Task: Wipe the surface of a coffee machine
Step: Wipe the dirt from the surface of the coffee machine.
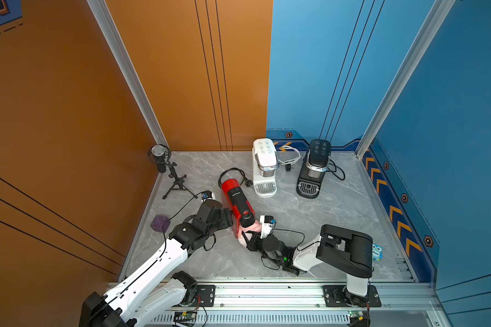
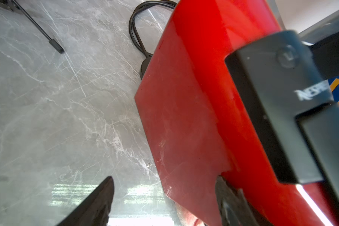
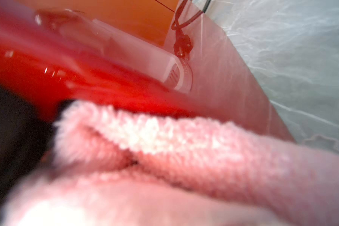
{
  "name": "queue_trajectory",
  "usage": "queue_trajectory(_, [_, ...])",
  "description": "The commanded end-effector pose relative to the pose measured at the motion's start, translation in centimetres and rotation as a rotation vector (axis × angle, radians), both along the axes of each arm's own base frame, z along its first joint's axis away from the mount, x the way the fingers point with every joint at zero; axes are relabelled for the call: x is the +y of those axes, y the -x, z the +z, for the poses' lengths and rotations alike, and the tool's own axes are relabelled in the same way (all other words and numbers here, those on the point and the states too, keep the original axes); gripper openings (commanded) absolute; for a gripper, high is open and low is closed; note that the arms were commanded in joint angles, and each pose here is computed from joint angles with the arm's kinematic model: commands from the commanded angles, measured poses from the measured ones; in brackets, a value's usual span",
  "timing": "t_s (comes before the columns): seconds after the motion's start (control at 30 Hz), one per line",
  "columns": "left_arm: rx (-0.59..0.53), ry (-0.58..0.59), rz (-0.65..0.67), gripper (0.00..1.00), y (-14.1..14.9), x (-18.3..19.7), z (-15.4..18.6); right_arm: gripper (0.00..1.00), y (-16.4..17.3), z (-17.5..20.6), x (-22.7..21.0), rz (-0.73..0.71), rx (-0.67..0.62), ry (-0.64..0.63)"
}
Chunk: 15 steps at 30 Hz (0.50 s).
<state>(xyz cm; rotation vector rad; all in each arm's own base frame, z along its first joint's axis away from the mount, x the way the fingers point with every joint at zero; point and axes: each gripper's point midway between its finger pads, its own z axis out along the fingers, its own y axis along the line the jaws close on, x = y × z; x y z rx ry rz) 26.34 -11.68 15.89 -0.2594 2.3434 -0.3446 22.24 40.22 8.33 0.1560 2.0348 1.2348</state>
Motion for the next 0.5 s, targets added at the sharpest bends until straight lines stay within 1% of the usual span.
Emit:
queue_trajectory(0.0, [-0.032,-0.034,-0.034,0.83,-0.1,-0.5,2.0,0.0,-0.6,1.7,0.3,0.003,-0.045,0.023])
queue_trajectory(0.1, [-0.074,-0.024,-0.019,0.85,-0.2,-0.2,3.5,0.0,-1.6,1.4,1.0,0.01,-0.035,0.02])
queue_trajectory(0.2, [-0.081,-0.018,-0.045,0.85,-0.5,-0.9,4.3,0.0,-2.7,0.4,1.8,0.02,-0.023,0.027])
queue_trajectory(0.33, [-0.086,-0.034,-0.062,0.85,-0.8,-1.6,4.6,0.0,-4.1,-2.1,2.6,0.024,0.009,0.061])
queue_trajectory(0.47, [-0.082,-0.038,-0.071,0.85,-0.8,-1.9,4.6,0.0,-4.2,-4.4,2.2,0.012,0.057,0.081])
